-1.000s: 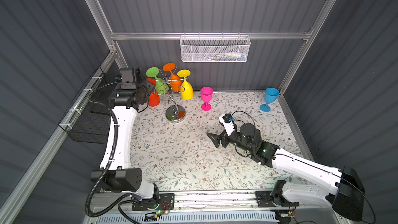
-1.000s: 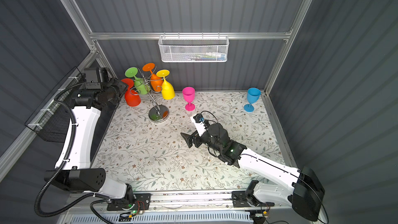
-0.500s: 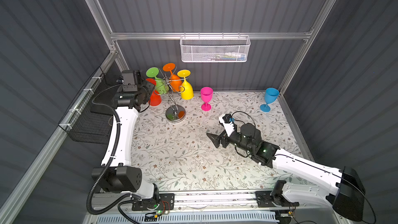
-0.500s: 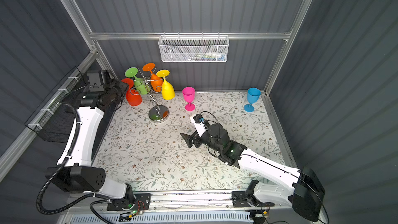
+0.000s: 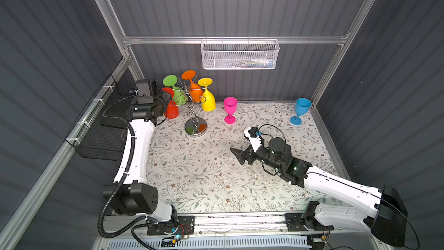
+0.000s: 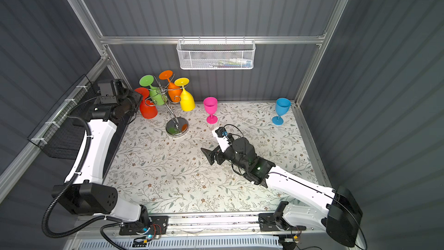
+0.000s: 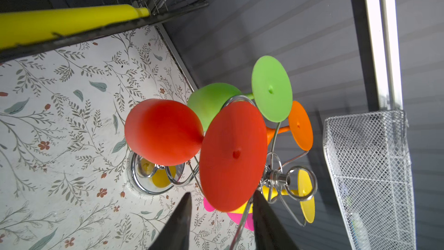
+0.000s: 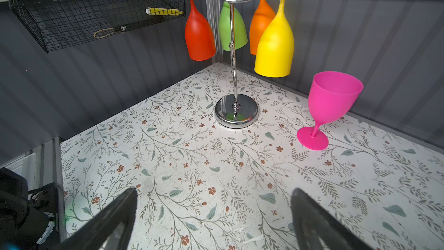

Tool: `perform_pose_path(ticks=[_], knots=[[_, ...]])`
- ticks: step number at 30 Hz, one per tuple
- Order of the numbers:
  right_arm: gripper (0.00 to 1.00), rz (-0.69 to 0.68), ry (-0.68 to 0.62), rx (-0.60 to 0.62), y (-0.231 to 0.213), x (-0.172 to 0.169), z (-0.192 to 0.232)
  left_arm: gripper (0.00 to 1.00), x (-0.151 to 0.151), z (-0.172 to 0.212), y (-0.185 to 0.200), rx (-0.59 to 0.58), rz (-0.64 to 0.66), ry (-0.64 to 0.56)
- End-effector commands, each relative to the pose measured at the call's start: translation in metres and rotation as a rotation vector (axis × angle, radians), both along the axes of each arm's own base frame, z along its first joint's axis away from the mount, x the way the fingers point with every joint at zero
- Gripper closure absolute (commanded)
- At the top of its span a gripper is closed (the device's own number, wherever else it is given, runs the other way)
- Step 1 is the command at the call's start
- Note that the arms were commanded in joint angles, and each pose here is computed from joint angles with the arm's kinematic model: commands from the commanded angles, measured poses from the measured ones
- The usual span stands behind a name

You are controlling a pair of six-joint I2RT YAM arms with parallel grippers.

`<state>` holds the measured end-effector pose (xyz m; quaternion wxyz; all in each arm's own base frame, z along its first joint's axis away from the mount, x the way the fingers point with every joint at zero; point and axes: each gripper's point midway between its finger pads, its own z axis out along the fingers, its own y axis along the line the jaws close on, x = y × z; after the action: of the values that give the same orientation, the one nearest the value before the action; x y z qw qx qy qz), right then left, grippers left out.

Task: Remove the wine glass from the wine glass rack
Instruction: 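Close the left gripper on the red glass foot on the rack, then pull the red glass off the rack with the left gripper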

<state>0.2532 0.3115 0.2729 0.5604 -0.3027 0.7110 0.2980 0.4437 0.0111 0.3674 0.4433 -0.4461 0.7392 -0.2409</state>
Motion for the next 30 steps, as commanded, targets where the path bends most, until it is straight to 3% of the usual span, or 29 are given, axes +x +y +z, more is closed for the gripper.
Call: perform_pose_path(ticks=[1,8,19,30], knots=[[0.01,0.013,-0.019,0.010,0.003,-0.002,0.004,0.64,0.003,0.003,0.006,0.003,0.022,-0.023],[0.01,0.050,-0.073,0.028,0.012,-0.007,0.014,0.73,0.005,0.001,0.006,-0.005,0.026,-0.036],[0.01,0.122,-0.365,0.080,0.059,-0.028,0.059,0.75,0.010,-0.009,0.003,-0.038,0.024,-0.031],[0.01,0.132,-0.399,0.128,0.060,-0.036,0.071,0.90,0.010,0.001,0.007,-0.053,0.045,-0.091]])
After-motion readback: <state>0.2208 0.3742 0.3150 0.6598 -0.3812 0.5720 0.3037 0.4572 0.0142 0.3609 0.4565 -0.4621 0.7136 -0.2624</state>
